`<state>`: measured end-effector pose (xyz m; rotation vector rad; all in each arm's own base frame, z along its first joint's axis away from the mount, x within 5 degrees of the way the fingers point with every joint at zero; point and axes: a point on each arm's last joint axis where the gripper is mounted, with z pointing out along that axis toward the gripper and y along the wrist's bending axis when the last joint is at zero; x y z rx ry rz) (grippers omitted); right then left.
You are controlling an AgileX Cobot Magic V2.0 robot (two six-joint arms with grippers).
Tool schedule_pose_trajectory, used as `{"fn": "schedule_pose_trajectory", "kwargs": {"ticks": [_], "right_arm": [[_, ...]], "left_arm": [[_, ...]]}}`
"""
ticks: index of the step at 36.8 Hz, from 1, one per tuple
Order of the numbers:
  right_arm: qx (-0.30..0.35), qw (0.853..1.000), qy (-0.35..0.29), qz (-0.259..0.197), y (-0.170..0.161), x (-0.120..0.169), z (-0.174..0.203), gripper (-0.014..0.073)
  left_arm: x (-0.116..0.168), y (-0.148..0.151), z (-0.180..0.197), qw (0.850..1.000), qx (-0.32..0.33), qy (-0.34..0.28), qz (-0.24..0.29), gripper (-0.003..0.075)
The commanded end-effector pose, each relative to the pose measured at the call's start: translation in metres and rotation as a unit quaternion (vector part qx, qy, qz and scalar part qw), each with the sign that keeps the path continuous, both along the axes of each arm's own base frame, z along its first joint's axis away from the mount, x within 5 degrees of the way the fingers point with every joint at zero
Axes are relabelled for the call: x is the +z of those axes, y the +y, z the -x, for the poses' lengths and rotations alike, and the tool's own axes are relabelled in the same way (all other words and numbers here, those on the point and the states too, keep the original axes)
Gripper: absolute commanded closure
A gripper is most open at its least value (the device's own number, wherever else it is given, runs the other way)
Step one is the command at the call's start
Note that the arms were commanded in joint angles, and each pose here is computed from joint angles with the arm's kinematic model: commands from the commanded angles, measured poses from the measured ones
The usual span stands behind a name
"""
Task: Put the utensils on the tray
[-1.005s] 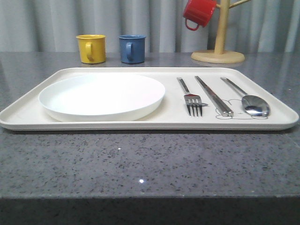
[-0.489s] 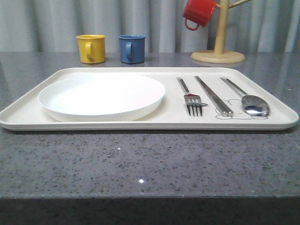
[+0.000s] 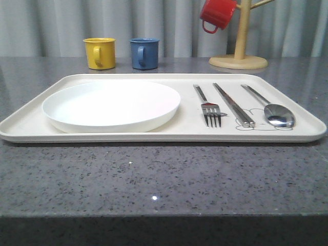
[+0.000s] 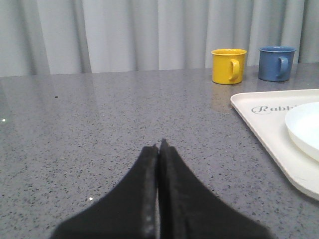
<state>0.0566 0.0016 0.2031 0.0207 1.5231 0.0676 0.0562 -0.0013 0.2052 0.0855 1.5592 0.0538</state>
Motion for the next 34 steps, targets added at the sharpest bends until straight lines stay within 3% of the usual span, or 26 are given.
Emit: {"fn": "schedule_pose_trajectory", "kwargs": {"ticks": [1, 34], "right_arm": [[0.001, 0.998, -0.057, 0.001, 0.0002, 0.0124, 0.003, 0.0664], [-0.001, 0.998, -0.058, 0.008, 0.0, 0.0124, 0.003, 0.0664]], "left_arm": [[0.0076, 0.0003, 0.0021, 0.999, 0.001, -0.048, 0.007, 0.0738], [0.0076, 0.0003, 0.0021, 0.999, 0.001, -0.048, 0.007, 0.0738]]}}
